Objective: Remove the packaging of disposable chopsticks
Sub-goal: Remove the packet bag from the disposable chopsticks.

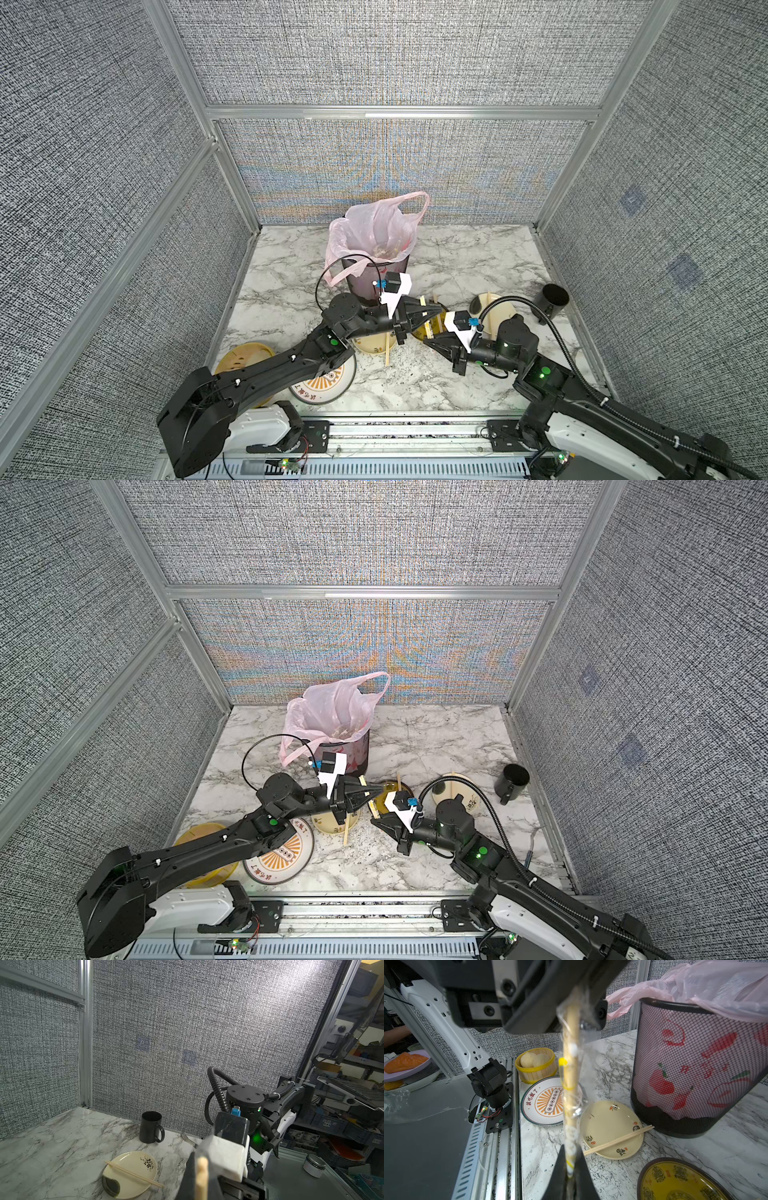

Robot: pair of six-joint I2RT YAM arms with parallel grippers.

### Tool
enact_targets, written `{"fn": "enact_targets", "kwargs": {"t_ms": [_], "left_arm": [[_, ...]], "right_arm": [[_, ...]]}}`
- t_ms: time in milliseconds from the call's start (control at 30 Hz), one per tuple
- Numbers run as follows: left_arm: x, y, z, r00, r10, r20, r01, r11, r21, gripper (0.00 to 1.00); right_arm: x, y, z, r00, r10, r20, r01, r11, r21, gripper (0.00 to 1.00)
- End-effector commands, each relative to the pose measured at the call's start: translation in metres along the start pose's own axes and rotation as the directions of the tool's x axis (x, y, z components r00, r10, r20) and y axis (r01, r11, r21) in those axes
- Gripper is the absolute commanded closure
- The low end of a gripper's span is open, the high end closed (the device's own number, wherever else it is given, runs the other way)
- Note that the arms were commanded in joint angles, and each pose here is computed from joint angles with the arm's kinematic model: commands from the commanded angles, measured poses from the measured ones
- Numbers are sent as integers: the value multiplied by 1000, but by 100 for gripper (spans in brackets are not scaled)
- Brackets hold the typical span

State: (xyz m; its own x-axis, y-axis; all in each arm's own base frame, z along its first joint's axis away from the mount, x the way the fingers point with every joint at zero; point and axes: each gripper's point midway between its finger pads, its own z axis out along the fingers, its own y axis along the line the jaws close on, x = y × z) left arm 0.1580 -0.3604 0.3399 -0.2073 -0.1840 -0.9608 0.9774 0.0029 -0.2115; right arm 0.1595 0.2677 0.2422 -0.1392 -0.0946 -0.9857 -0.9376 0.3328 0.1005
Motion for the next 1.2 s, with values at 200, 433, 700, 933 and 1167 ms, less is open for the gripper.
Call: {"fn": "enact_targets", "kwargs": {"t_ms": [200, 433, 700, 933, 1167], "left_arm": [[34, 3, 3, 993, -68, -94, 71, 997, 25, 99], [46, 6, 2, 991, -81, -106, 84, 996, 19, 100], [60, 7, 1, 986, -97, -134, 100, 995, 18, 98], [82, 10, 0, 976, -125, -178, 129, 992, 11, 98], [93, 10, -3, 968, -137, -210, 141, 990, 5, 95]], "right_arm": [[-47, 2, -8, 987, -64, 150, 62, 998, 19, 100], [-58, 4, -10, 979, -99, 181, 98, 995, 14, 100], [-73, 7, -11, 969, -129, 211, 130, 992, 10, 100], [-77, 7, -12, 967, -135, 218, 135, 991, 15, 100], [-80, 10, -13, 963, -143, 229, 146, 989, 8, 100]]}}
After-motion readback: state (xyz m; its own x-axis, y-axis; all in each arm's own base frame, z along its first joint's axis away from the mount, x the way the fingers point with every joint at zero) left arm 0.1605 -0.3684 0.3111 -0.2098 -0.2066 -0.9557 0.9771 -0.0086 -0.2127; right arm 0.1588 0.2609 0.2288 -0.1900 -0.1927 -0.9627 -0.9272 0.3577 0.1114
